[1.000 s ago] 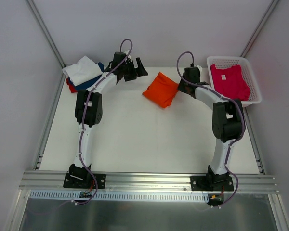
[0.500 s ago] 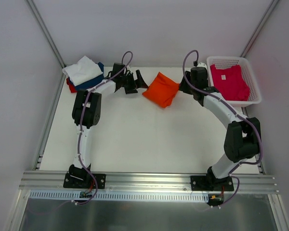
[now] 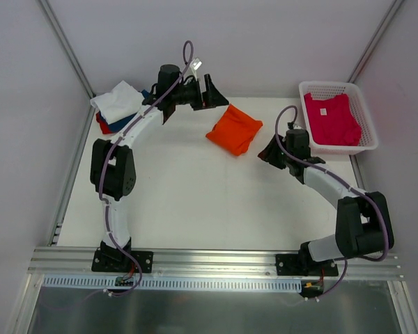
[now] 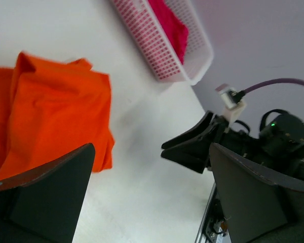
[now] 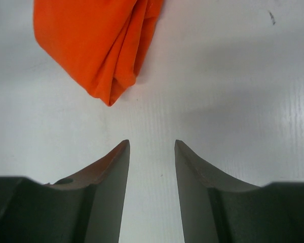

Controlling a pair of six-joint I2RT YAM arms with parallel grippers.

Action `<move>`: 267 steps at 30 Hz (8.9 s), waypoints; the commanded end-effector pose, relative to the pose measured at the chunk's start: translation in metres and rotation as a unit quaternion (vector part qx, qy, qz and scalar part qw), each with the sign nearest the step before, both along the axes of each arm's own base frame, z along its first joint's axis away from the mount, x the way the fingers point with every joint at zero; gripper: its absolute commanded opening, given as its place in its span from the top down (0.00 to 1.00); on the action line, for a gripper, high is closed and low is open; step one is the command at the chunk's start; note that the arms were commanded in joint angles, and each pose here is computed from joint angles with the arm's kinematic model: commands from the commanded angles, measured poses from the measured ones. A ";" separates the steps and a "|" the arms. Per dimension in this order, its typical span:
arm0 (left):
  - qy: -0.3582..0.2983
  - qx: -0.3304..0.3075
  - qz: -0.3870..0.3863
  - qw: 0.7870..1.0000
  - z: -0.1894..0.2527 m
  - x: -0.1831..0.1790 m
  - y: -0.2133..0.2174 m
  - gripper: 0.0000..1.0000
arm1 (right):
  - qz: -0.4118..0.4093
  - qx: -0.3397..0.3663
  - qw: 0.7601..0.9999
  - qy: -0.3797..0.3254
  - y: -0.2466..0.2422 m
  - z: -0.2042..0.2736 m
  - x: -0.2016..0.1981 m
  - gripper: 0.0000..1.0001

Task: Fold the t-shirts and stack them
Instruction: Fold the tshirt, then neatly place the folded tshirt to the corner

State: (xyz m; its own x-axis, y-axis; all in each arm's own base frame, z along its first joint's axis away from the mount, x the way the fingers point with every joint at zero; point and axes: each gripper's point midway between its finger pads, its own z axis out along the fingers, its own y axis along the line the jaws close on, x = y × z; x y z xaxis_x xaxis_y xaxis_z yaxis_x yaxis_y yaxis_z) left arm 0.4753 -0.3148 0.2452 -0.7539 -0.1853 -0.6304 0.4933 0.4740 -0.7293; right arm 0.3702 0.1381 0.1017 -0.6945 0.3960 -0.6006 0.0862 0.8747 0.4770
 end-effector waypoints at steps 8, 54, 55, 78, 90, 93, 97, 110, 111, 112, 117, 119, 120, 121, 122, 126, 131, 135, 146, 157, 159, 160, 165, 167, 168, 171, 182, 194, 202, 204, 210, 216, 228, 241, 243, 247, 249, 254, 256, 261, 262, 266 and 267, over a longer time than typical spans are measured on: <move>0.015 -0.145 -0.120 0.982 0.008 0.022 -0.057 0.04 | 0.010 0.127 0.986 -0.104 0.005 0.072 -0.026 0.54; 0.254 -0.217 -0.071 0.940 -0.157 0.016 -0.100 0.02 | -0.003 0.121 0.985 -0.121 -0.012 0.088 -0.047 0.52; 0.278 -0.206 -0.061 0.936 -0.176 0.003 -0.095 0.02 | -0.003 0.121 0.985 -0.122 -0.012 0.089 -0.048 0.52; 0.241 -0.186 -0.033 0.952 -0.149 -0.140 -0.063 0.04 | 0.006 0.130 0.983 -0.131 -0.013 0.094 -0.078 0.51; 0.077 -0.144 -0.088 0.983 -0.012 -0.138 -0.061 0.01 | 0.001 0.125 0.985 -0.121 -0.016 0.078 -0.086 0.51; 0.072 -0.112 -0.058 0.989 -0.012 -0.139 -0.041 0.01 | 0.001 0.125 0.985 -0.119 -0.016 0.076 -0.086 0.51; 0.083 -0.075 -0.011 0.994 -0.037 -0.143 -0.005 0.01 | 0.001 0.127 0.985 -0.120 -0.016 0.075 -0.086 0.51; 0.101 0.111 0.107 0.983 -0.140 -0.150 0.078 0.01 | 0.006 0.139 0.982 -0.124 -0.012 0.078 -0.087 0.51; 0.103 0.121 0.114 0.981 -0.145 -0.149 0.083 0.01 | 0.007 0.139 0.982 -0.124 -0.012 0.078 -0.088 0.52; 0.102 0.130 0.118 0.979 -0.148 -0.149 0.086 0.01 | 0.006 0.139 0.982 -0.124 -0.012 0.077 -0.088 0.51; 0.104 0.179 0.128 0.970 -0.176 -0.147 0.103 0.01 | 0.007 0.142 0.982 -0.125 -0.012 0.079 -0.089 0.51; 0.112 0.191 0.125 0.967 -0.188 -0.146 0.105 0.01 | 0.007 0.143 0.982 -0.127 -0.012 0.080 -0.090 0.51; 0.114 0.193 0.121 0.967 -0.192 -0.146 0.105 0.01 | 0.008 0.143 0.981 -0.128 -0.011 0.080 -0.090 0.51; 0.118 0.200 0.116 0.966 -0.199 -0.145 0.104 0.01 | 0.007 0.143 0.982 -0.127 -0.012 0.080 -0.090 0.51; 0.119 0.201 0.113 0.966 -0.201 -0.143 0.103 0.01 | 0.007 0.143 0.981 -0.129 -0.012 0.082 -0.091 0.51; 0.127 0.204 0.095 0.966 -0.212 -0.138 0.097 0.01 | 0.006 0.142 0.981 -0.133 -0.013 0.085 -0.092 0.52; 0.136 0.176 0.062 0.973 -0.220 -0.135 0.081 0.01 | 0.004 0.138 0.981 -0.133 -0.014 0.087 -0.093 0.52; 0.142 0.153 0.044 0.977 -0.221 -0.140 0.073 0.01 | 0.003 0.135 0.982 -0.130 -0.015 0.084 -0.092 0.52; 0.169 0.106 -0.014 0.980 -0.228 -0.165 0.051 0.01 | 0.003 0.137 0.982 -0.130 -0.014 0.085 -0.088 0.52; 0.187 0.088 -0.063 0.976 -0.238 -0.186 0.025 0.14 | 0.002 0.138 0.982 -0.130 -0.014 0.084 -0.089 0.52; 0.190 0.087 -0.066 0.976 -0.240 -0.187 0.023 0.28 | 0.001 0.138 0.982 -0.130 -0.014 0.084 -0.089 0.52; 0.190 0.086 -0.070 0.976 -0.239 -0.189 0.022 0.34 | 0.001 0.138 0.982 -0.130 -0.014 0.084 -0.089 0.52; 0.191 0.084 -0.071 0.975 -0.239 -0.190 0.021 0.78 | 0.001 0.139 0.982 -0.131 -0.014 0.085 -0.089 0.52; 0.189 0.083 -0.070 0.976 -0.236 -0.188 0.021 0.89 | 0.001 0.139 0.982 -0.131 -0.014 0.085 -0.089 0.52; 0.189 0.083 -0.069 0.976 -0.236 -0.187 0.021 0.99 | 0.001 0.138 0.982 -0.131 -0.014 0.085 -0.089 0.52; 0.178 0.085 -0.067 0.978 -0.228 -0.182 0.019 1.00 | -0.001 0.138 0.982 -0.131 -0.015 0.083 -0.090 0.52; 0.072 0.116 -0.043 0.990 -0.145 -0.110 0.003 1.00 | -0.002 0.135 0.983 -0.127 -0.015 0.076 -0.091 0.52; -0.040 0.134 -0.001 0.990 -0.046 -0.031 -0.005 1.00 | 0.002 0.131 0.983 -0.125 -0.014 0.070 -0.090 0.52; -0.069 0.151 0.055 0.985 -0.015 0.019 0.036 1.00 | 0.007 0.131 0.984 -0.124 -0.013 0.067 -0.092 0.52; -0.076 0.149 0.075 0.983 -0.006 0.034 0.054 1.00 | 0.008 0.135 0.983 -0.125 -0.012 0.069 -0.092 0.52; -0.089 0.163 0.122 0.975 0.008 0.069 0.108 1.00 | 0.013 0.140 0.982 -0.123 -0.010 0.065 -0.094 0.52; -0.123 0.177 0.169 0.962 0.032 0.095 0.165 1.00 | 0.017 0.146 0.982 -0.120 -0.008 0.060 -0.095 0.52; -0.173 0.198 0.185 0.947 0.038 0.127 0.242 1.00 | 0.026 0.154 0.982 -0.110 -0.003 0.052 -0.093 0.52; -0.194 0.233 0.265 0.915 0.041 0.149 0.338 1.00 | 0.040 0.156 0.983 -0.089 0.002 0.041 -0.096 0.52; -0.190 0.236 0.279 0.911 0.041 0.150 0.349 1.00 | 0.043 0.158 0.983 -0.086 0.004 0.039 -0.096 0.52; -0.173 0.241 0.307 0.904 0.031 0.147 0.379 1.00 | 0.050 0.162 0.982 -0.077 0.008 0.035 -0.097 0.52; -0.161 0.244 0.326 0.899 0.023 0.145 0.399 1.00 | 0.054 0.164 0.982 -0.077 0.009 0.035 -0.098 0.52; -0.125 0.246 0.363 0.890 -0.003 0.134 0.435 1.00 | 0.060 0.168 0.981 -0.072 0.012 0.035 -0.098 0.52; -0.114 0.245 0.378 0.885 -0.010 0.132 0.445 1.00 | 0.063 0.169 0.981 -0.072 0.013 0.035 -0.098 0.52; -0.074 0.243 0.404 0.879 -0.040 0.127 0.462 1.00 | 0.063 0.171 0.980 -0.075 0.013 0.038 -0.098 0.52; -0.067 0.240 0.407 0.879 -0.045 0.127 0.464 1.00 | 0.064 0.171 0.980 -0.076 0.013 0.038 -0.098 0.52; -0.036 0.228 0.407 0.884 -0.070 0.127 0.464 1.00 | 0.064 0.173 0.980 -0.077 0.013 0.040 -0.098 0.52; -0.031 0.226 0.407 0.885 -0.074 0.127 0.463 0.97 | 0.063 0.172 0.980 -0.076 0.013 0.039 -0.099 0.52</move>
